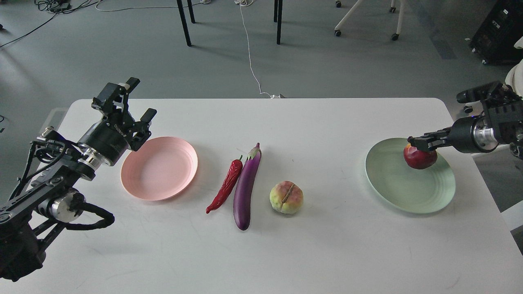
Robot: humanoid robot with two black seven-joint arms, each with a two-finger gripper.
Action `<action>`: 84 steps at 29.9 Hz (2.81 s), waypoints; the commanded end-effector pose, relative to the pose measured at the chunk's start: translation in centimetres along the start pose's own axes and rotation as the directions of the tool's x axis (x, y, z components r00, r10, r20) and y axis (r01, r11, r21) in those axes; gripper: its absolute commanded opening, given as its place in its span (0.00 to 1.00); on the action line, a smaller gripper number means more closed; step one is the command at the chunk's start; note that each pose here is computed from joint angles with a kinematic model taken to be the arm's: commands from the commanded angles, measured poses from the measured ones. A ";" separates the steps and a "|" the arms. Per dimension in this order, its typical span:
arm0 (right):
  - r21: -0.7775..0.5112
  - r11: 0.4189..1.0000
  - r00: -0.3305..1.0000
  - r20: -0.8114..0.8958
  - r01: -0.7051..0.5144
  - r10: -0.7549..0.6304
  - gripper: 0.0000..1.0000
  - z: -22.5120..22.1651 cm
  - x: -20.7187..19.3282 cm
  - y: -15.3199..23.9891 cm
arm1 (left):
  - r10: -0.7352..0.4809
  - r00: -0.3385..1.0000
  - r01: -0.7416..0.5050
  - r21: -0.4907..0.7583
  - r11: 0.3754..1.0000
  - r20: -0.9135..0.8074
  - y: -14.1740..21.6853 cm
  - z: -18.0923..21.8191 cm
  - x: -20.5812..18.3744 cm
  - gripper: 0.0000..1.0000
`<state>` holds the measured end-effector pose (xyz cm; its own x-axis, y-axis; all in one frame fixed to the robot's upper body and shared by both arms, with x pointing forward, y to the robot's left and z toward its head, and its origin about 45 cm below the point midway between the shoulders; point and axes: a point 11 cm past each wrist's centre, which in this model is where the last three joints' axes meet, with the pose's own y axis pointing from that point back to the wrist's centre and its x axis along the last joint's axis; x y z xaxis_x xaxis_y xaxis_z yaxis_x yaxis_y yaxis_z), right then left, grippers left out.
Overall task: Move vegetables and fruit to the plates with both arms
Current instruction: 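Carry the red fruit onto the green plate and release it, then reach the right gripper down and grasp the peach, then carry the peach onto the green plate and release it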
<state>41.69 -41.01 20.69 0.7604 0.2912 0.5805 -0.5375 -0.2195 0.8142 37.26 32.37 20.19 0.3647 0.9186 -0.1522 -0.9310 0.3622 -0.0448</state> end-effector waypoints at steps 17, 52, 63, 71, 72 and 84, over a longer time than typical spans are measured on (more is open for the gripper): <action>0.463 0.886 0.982 -0.160 -0.015 0.100 0.94 -19.5 7.6 -0.3 | 0.008 1.000 -0.008 -0.003 1.000 0.009 0.1 0.3 0.4 0.98; 0.447 0.839 0.846 -0.532 0.311 -0.031 0.95 -31.9 3.2 -7.2 | 0.015 1.000 -0.015 -0.003 1.000 0.015 0.3 0.3 0.7 0.98; 0.401 0.849 0.831 -0.551 0.344 -0.076 0.92 -31.1 2.7 -7.7 | 0.017 1.000 -0.017 -0.002 1.000 0.019 0.4 0.4 0.9 0.98; 0.385 0.854 0.824 -0.560 0.350 -0.085 0.40 -30.7 2.8 -7.6 | 0.018 1.000 -0.018 -0.002 1.000 0.020 0.5 0.4 0.9 0.98; 0.385 0.855 0.823 -0.562 0.349 -0.083 0.37 -30.7 2.9 -7.5 | 0.018 1.000 -0.018 -0.001 1.000 0.022 0.5 0.5 1.0 0.98; 0.306 0.938 0.903 -0.428 0.161 -0.016 0.38 -21.0 8.3 -3.1 | 0.022 0.999 -0.022 0.001 1.000 0.032 0.7 0.7 1.3 0.98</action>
<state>40.92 -14.85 21.77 0.5078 0.7035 0.4973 -0.2095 -0.4591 0.8633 37.14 33.92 20.63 0.3448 0.9307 -0.1222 -0.9387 0.3425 -0.0406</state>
